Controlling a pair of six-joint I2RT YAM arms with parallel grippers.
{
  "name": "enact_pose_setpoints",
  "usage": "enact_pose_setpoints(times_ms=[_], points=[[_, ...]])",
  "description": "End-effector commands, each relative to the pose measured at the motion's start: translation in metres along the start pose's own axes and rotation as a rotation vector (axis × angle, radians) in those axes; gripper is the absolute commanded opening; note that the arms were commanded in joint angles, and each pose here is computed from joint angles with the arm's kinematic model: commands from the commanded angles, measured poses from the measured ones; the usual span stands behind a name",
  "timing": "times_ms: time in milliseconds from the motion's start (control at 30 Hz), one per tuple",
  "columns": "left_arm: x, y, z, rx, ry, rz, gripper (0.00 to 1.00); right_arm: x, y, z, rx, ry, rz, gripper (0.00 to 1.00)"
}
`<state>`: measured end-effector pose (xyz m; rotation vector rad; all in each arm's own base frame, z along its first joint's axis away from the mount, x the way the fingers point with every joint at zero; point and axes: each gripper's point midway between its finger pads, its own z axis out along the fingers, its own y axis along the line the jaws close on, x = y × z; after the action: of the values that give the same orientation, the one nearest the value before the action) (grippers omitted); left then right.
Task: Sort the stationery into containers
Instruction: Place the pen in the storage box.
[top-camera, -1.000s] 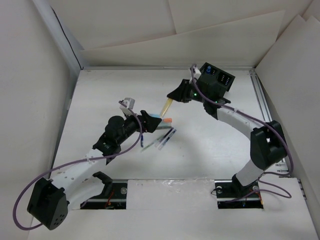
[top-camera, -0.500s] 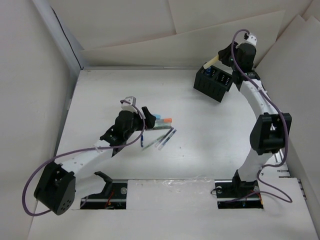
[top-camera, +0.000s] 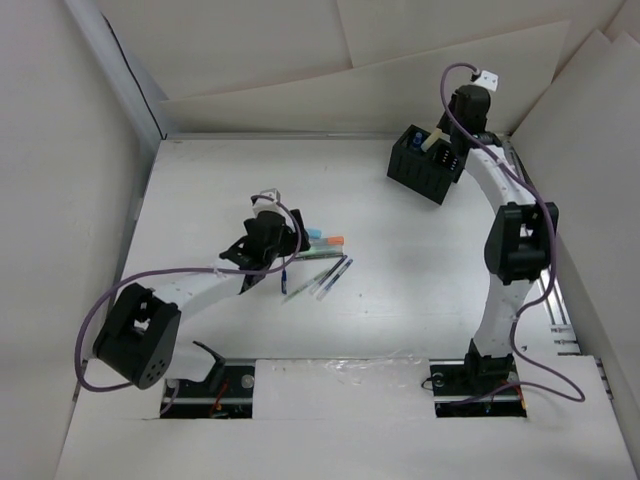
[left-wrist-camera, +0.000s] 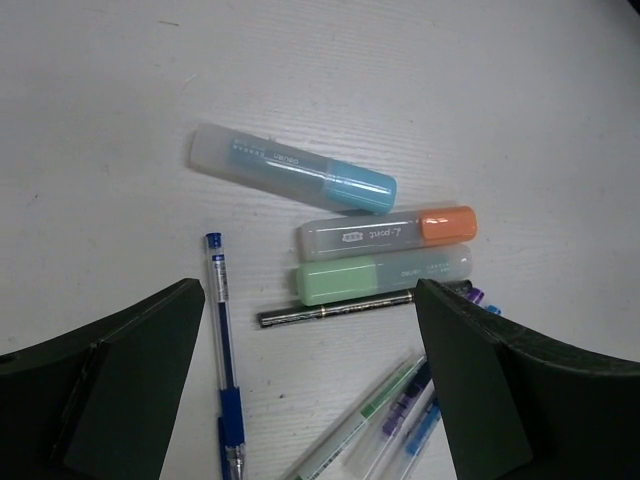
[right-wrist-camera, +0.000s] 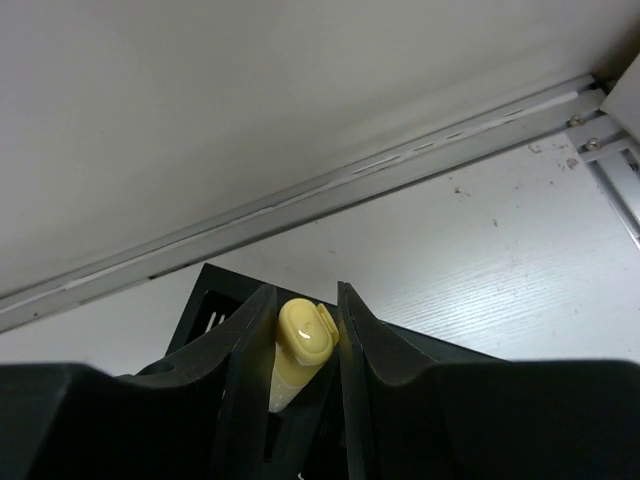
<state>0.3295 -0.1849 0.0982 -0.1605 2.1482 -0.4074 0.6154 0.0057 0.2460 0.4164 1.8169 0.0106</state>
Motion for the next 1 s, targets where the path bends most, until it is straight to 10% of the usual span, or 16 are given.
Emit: enact_pose_setpoints(times_ms=[0, 233, 367, 600, 767, 967], points=[[-0.025, -0.004, 0.003, -0.026, -0.062, 0.007, 0.84, -0.035, 0.004, -0.005, 0.043, -0.091, -0.042, 0.07], [-0.020, 0.007, 0.014, -0.098, -0.043, 0.032, 0.84, -0.011, 0.027, -0.004, 0.029, -0.062, -0.107, 0.12], [-0.014, 0.013, 0.023, -0.142, -0.020, 0.037, 0.84, -0.002, 0.038, -0.004, 0.013, -0.049, -0.116, 0.42], [-0.018, 0.011, 0.030, -0.166, -0.023, -0.005, 0.82, -0.027, 0.057, -0.042, -0.052, -0.086, -0.105, 0.66], [-0.021, 0.003, 0.037, -0.156, -0.020, -0.030, 0.71, -0.046, 0.054, -0.085, -0.093, -0.106, -0.028, 0.71], [-0.020, -0.001, 0.046, -0.170, -0.003, -0.068, 0.34, -0.022, 0.061, -0.143, -0.222, -0.058, 0.023, 0.71]])
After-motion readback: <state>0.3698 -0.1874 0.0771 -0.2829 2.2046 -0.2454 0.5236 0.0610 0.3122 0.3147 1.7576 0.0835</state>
